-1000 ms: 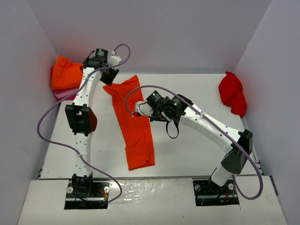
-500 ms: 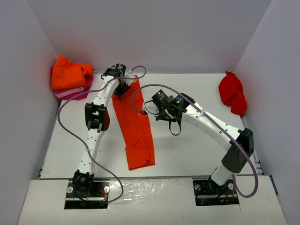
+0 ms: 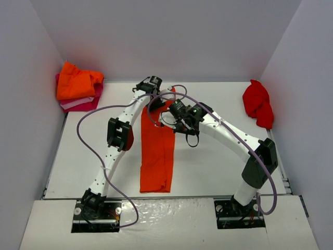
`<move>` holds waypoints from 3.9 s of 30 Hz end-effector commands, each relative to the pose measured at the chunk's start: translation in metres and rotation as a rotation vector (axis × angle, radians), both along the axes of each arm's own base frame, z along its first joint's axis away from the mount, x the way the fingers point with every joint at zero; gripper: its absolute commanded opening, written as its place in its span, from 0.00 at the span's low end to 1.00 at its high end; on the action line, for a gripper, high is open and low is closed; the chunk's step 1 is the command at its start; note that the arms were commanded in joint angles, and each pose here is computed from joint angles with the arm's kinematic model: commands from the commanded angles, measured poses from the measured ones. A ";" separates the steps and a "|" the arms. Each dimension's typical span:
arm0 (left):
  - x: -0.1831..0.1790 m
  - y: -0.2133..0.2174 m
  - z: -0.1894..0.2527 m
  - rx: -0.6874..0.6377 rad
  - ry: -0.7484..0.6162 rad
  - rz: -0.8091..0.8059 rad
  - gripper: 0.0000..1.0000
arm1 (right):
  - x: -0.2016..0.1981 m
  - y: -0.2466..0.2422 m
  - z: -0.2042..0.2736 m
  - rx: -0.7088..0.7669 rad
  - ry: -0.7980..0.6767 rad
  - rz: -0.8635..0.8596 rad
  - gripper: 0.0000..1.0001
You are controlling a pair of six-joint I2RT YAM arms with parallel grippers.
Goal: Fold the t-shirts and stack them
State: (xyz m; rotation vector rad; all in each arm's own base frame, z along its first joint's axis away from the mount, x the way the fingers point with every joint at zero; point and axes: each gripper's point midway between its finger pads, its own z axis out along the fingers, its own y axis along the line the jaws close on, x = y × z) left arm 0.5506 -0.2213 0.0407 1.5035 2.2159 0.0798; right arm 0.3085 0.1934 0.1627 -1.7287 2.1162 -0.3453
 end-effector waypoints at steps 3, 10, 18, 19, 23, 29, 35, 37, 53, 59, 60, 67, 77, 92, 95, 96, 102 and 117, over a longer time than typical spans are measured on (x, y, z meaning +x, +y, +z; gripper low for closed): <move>0.020 -0.034 0.034 -0.168 -0.103 -0.011 0.48 | 0.009 0.004 0.007 0.034 -0.021 -0.021 0.00; 0.054 0.032 0.131 -0.249 -0.312 0.262 0.71 | 0.028 -0.002 0.048 0.062 -0.174 -0.075 0.19; 0.037 0.154 0.209 -0.299 -0.395 0.586 0.74 | 0.072 -0.027 0.121 0.138 -0.397 -0.195 0.37; 0.032 0.169 0.209 -0.314 -0.376 0.630 0.74 | 0.079 -0.028 0.124 0.153 -0.409 -0.205 0.37; 0.004 0.199 0.203 -0.378 -0.284 0.717 0.66 | 0.120 -0.033 0.115 0.174 -0.445 -0.240 0.29; -0.039 0.214 0.211 -0.403 -0.305 0.734 0.61 | 0.201 -0.042 0.062 0.218 -0.366 -0.330 0.09; -0.089 0.203 0.248 -0.480 -0.342 0.686 0.62 | 0.244 -0.036 0.008 0.243 -0.292 -0.346 0.05; -0.103 0.201 0.251 -0.489 -0.343 0.669 0.63 | 0.247 -0.028 0.007 0.283 -0.279 -0.335 0.06; -0.138 0.178 0.227 -0.544 -0.202 0.572 0.68 | 0.266 0.021 -0.002 0.767 -0.032 -0.208 0.42; -0.152 0.183 0.212 -0.508 -0.168 0.586 0.68 | 0.277 0.030 -0.022 0.812 0.006 -0.179 0.52; -0.153 0.182 0.212 -0.512 -0.170 0.583 0.68 | 0.276 0.032 -0.026 0.825 0.025 -0.171 0.54; -0.157 0.182 0.203 -0.506 -0.146 0.593 0.68 | 0.273 0.046 -0.052 0.887 0.110 -0.148 0.58; -0.156 0.184 0.187 -0.491 -0.129 0.602 0.68 | 0.280 0.038 -0.086 0.834 0.108 -0.192 0.51; -0.156 0.185 0.179 -0.479 -0.118 0.595 0.68 | 0.284 0.032 -0.113 0.791 0.109 -0.230 0.45; -0.156 0.186 0.178 -0.475 -0.120 0.594 0.68 | 0.287 0.028 -0.113 0.785 0.096 -0.237 0.50; -0.157 0.185 0.178 -0.476 -0.118 0.595 0.68 | 0.288 0.027 -0.113 0.781 0.091 -0.240 0.52; -0.157 0.185 0.178 -0.472 -0.115 0.591 0.68 | 0.288 0.027 -0.120 0.777 0.097 -0.242 0.55; -0.159 0.178 0.179 -0.495 -0.107 0.545 0.67 | 0.289 0.021 -0.096 0.765 0.043 -0.283 1.00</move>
